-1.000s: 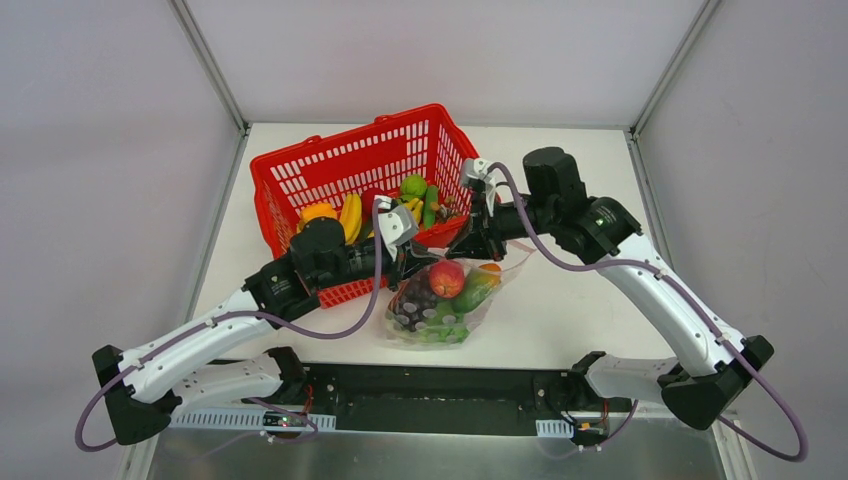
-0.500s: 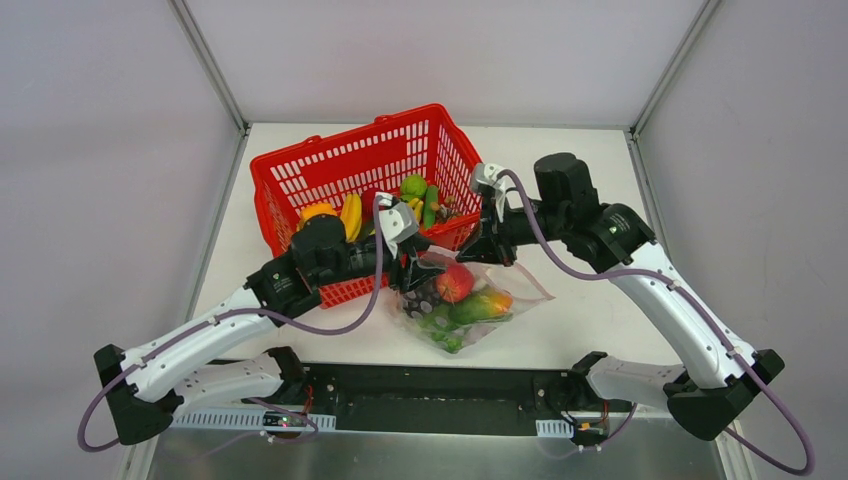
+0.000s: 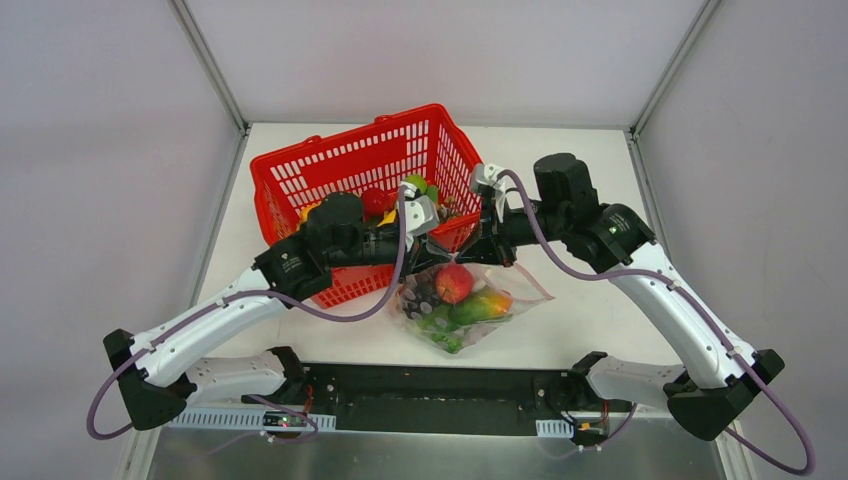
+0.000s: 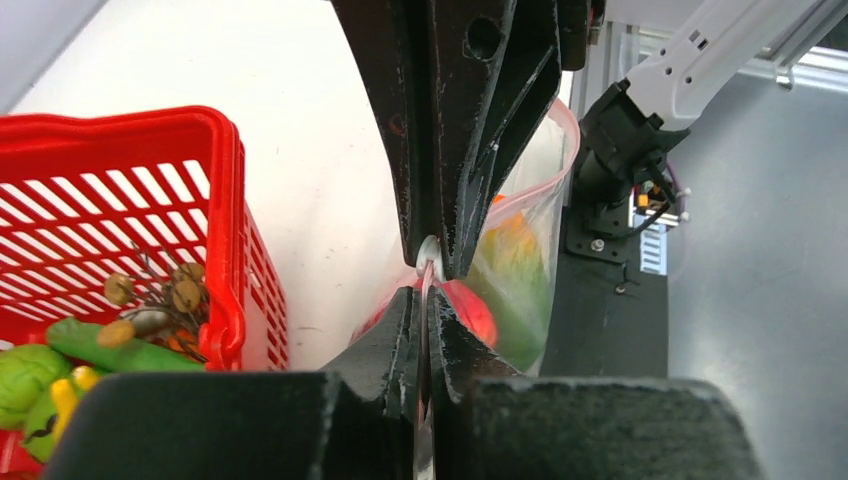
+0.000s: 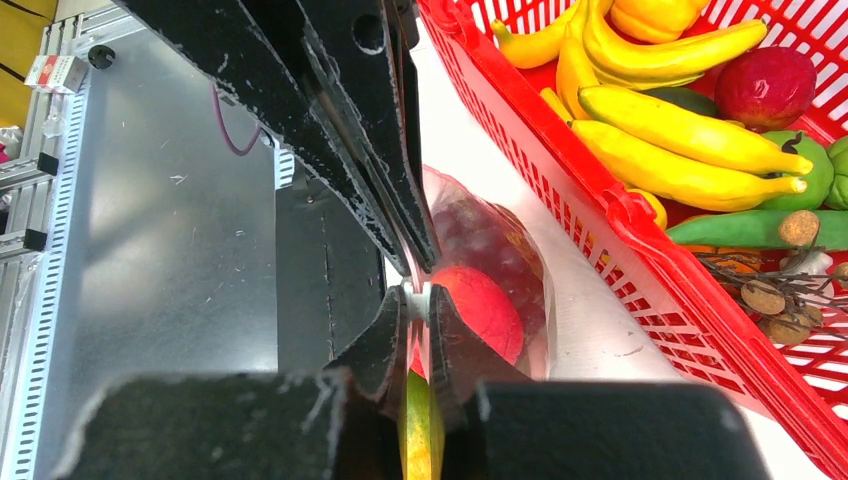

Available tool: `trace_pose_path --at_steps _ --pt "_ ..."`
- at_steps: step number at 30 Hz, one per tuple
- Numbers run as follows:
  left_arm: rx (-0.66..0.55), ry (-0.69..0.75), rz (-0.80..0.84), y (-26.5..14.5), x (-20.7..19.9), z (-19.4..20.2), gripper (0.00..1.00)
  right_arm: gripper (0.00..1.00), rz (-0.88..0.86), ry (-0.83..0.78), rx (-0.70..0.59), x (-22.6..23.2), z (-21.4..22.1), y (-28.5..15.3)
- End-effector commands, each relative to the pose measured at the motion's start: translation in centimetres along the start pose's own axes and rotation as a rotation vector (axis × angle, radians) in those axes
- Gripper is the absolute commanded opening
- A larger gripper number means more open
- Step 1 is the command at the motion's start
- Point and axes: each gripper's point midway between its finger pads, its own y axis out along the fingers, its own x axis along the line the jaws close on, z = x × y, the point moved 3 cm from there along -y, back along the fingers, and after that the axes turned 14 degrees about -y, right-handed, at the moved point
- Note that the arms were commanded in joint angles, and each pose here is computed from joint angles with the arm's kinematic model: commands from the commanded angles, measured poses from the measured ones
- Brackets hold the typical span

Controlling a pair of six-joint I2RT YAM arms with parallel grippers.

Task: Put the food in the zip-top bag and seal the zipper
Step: Zip the zipper food storage bag at the center of the board.

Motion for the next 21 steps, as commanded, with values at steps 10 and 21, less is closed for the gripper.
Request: trace_pose_path --at_steps 10,21 --pt "-0.074 0.044 -0.128 -3.0 1.2 -0.2 0.00 0.00 0.054 0.030 0.029 0.4 1.0 -0.8" --pt "-0.138 0.014 -0.230 -4.7 2.3 0.1 0.00 0.00 0.118 0.063 0.020 1.8 1.7 -2.3"
